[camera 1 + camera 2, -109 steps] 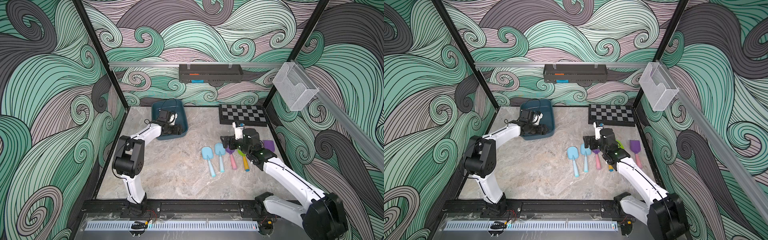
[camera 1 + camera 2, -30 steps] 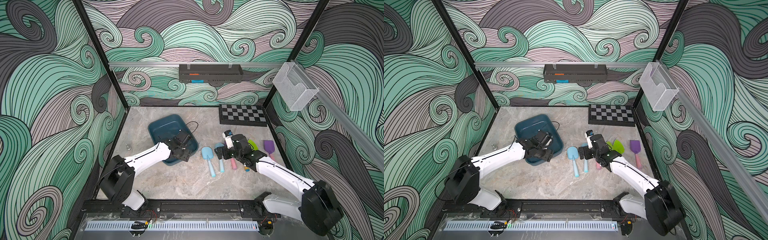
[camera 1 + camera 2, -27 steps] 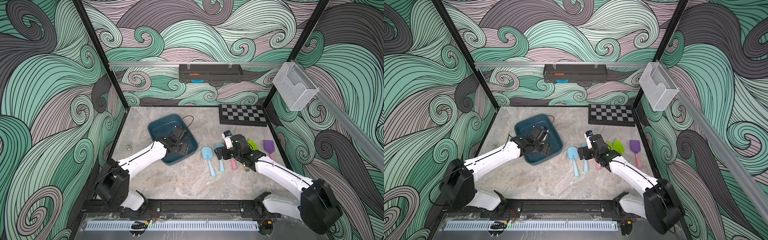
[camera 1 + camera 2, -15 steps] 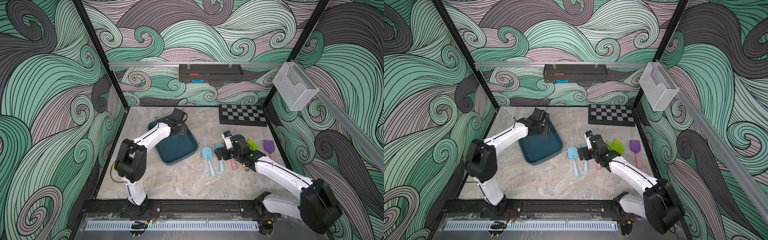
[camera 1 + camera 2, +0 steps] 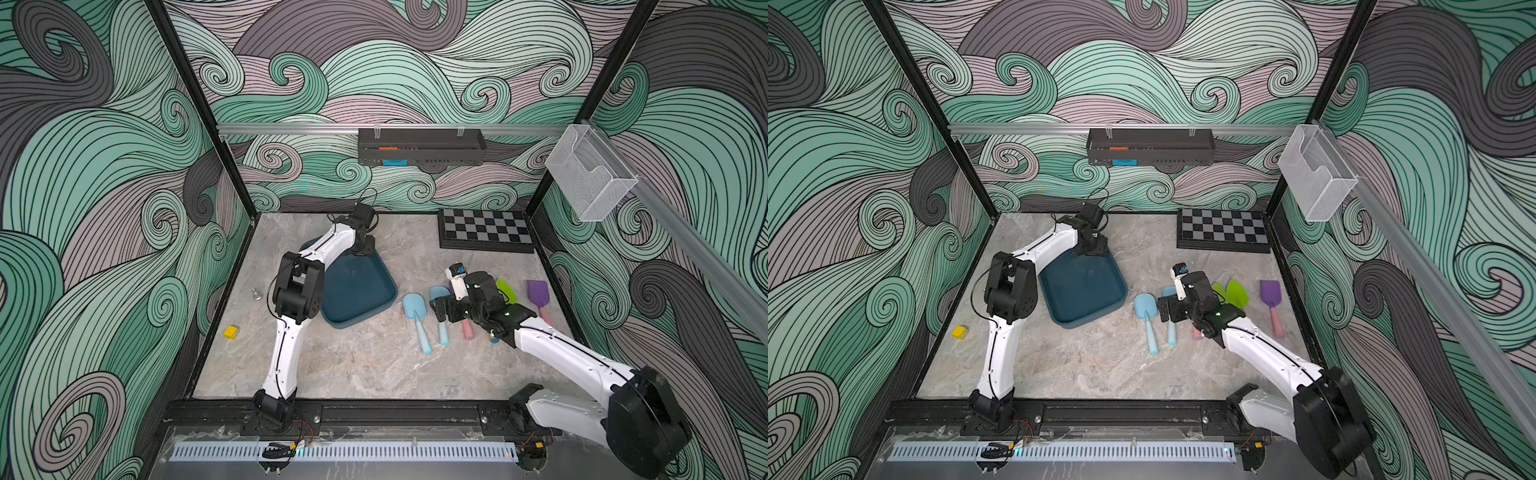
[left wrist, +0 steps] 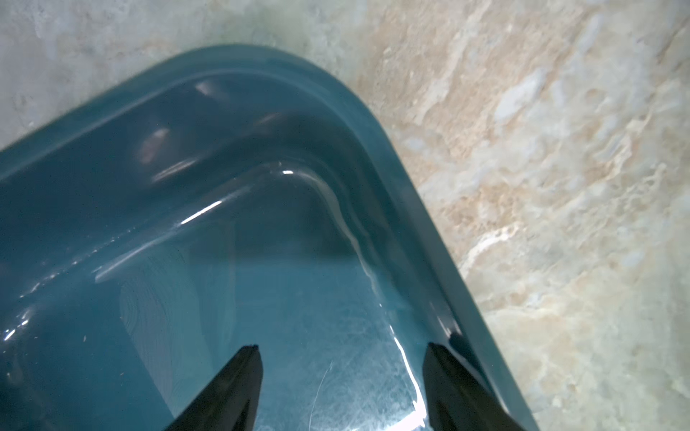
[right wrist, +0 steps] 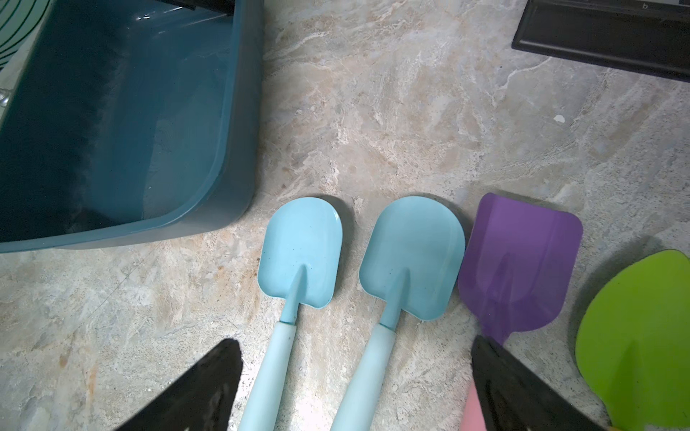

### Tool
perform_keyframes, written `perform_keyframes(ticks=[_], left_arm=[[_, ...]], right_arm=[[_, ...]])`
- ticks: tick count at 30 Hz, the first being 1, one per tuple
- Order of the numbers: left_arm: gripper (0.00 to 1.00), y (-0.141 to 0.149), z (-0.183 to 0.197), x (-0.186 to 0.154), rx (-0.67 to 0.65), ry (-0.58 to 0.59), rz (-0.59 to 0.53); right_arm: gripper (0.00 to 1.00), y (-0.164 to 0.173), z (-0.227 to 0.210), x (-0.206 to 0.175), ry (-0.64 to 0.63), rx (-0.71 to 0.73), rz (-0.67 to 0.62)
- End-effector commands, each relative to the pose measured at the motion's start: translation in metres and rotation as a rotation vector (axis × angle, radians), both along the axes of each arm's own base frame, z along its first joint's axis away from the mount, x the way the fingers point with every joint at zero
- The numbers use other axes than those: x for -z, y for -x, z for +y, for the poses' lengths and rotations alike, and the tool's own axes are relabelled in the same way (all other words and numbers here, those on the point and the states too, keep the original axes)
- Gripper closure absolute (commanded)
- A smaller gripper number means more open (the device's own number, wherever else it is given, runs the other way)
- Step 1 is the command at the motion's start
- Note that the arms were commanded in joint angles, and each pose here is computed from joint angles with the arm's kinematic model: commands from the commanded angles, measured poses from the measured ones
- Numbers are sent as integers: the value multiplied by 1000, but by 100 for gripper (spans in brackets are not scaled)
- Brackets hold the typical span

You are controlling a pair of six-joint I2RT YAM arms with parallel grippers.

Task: Put the shovel into the storage box
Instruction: Adjust the storage box at the center of the board.

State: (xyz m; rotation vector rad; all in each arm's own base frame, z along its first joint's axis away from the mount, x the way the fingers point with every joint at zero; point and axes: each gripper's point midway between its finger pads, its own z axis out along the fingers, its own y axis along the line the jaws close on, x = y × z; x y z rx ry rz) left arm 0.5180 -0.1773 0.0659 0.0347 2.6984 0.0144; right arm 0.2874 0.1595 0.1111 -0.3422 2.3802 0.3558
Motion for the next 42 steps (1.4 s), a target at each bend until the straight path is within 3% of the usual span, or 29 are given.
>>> perform_keyframes(ticks=[1, 8, 19, 24, 42], left_arm=[[28, 3, -9, 7, 42, 19, 50], [28, 5, -35, 13, 130, 104, 65], [28, 19, -57, 17, 195, 121, 80], [28, 21, -65, 17, 207, 133, 77], [27, 17, -87, 21, 265, 187, 71]], right_arm=[[2, 6, 0, 7, 8, -11, 15], [3, 2, 11, 13, -25, -25, 34], [11, -63, 68, 18, 10, -36, 38], [11, -77, 81, 29, 57, -46, 54], [11, -57, 108, 42, 124, -134, 70]])
